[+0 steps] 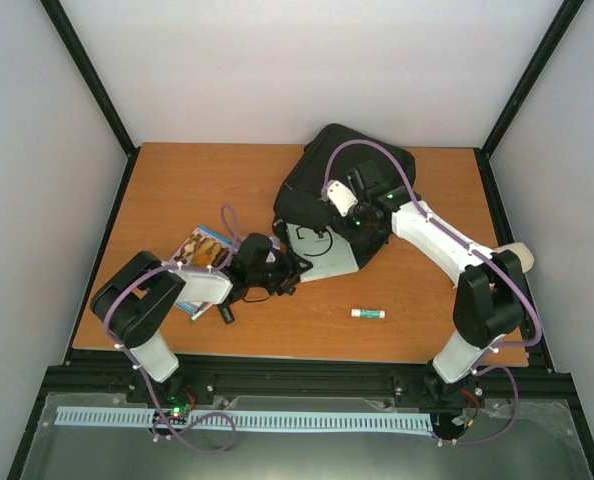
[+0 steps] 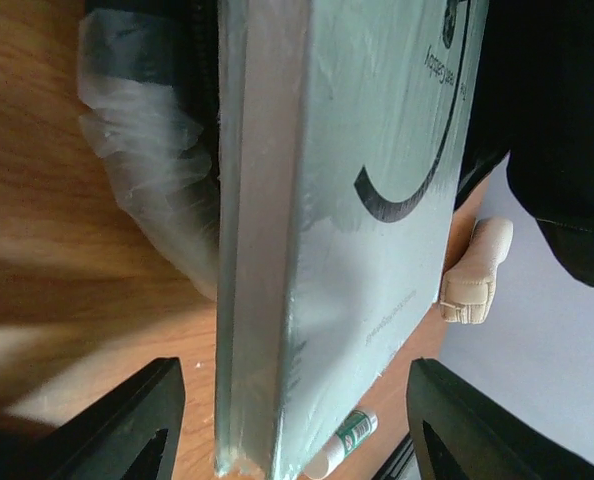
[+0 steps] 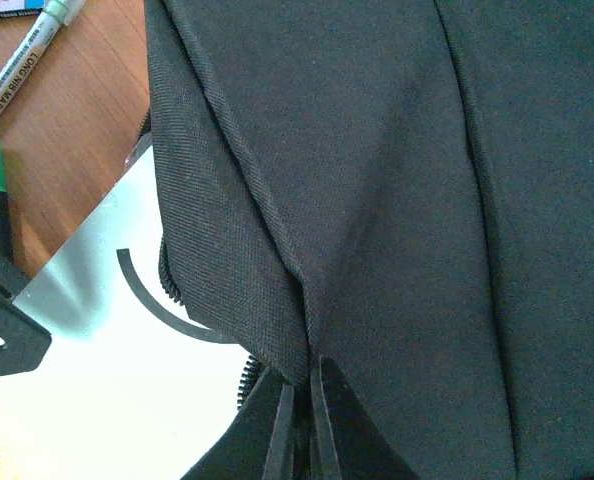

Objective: Pack the student bag
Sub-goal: Place the book in the student bag.

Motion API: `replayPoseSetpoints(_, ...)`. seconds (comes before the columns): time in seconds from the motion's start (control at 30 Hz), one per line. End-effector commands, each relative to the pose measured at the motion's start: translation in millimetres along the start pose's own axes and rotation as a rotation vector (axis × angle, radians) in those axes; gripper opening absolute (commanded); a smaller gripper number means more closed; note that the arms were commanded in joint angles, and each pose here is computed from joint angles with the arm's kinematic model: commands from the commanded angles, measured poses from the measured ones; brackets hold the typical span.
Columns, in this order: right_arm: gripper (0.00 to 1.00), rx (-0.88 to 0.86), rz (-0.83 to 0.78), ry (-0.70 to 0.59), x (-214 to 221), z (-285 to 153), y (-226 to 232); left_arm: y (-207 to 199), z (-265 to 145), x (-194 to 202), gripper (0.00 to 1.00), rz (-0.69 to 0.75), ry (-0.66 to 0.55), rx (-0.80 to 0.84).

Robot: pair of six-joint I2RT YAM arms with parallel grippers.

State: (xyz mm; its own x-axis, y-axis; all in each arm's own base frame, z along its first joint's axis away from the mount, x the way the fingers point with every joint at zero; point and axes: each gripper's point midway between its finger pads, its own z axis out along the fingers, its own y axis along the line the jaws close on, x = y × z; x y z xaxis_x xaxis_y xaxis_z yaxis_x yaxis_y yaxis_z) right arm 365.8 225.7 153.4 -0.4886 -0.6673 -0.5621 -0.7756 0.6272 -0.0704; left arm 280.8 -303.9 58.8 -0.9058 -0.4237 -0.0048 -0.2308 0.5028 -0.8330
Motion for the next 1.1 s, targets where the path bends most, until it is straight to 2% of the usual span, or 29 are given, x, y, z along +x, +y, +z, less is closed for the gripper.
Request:
replayPoseSetpoints(0.0,0.03,0.003,-0.002,-0.053,-17,-3,-5,-21,11,-3,0.59,-0.018,0.011,0.098)
replayPoseSetpoints(0.5,0.03,-0.004,-0.028,0.007,3,19,-4,-34,11,0,0.02,0.032,0.033,0.161)
replayPoseSetpoints(0.53,0.04,-0.005,-0.028,0.014,4,22,-5,-33,10,1,0.01,0.04,0.035,0.16)
replayPoseSetpoints(0.57,0.1,-0.006,-0.031,0.016,5,25,-5,-34,9,2,0.01,0.051,0.038,0.164)
replayPoseSetpoints(0.63,0.3,-0.012,-0.034,0.026,6,31,-5,-35,8,5,0.01,0.071,0.054,0.174)
replayPoseSetpoints(0.73,0.44,-0.051,-0.04,0.035,7,42,-1,-37,7,9,0.01,0.098,0.074,0.185)
replayPoseSetpoints(0.9,0.55,-0.143,-0.047,0.024,2,54,12,-42,7,14,0.01,0.141,0.105,0.205)
replayPoseSetpoints(1.07,0.58,-0.222,-0.074,-0.008,-11,54,28,-47,7,17,0.01,0.173,0.126,0.214)
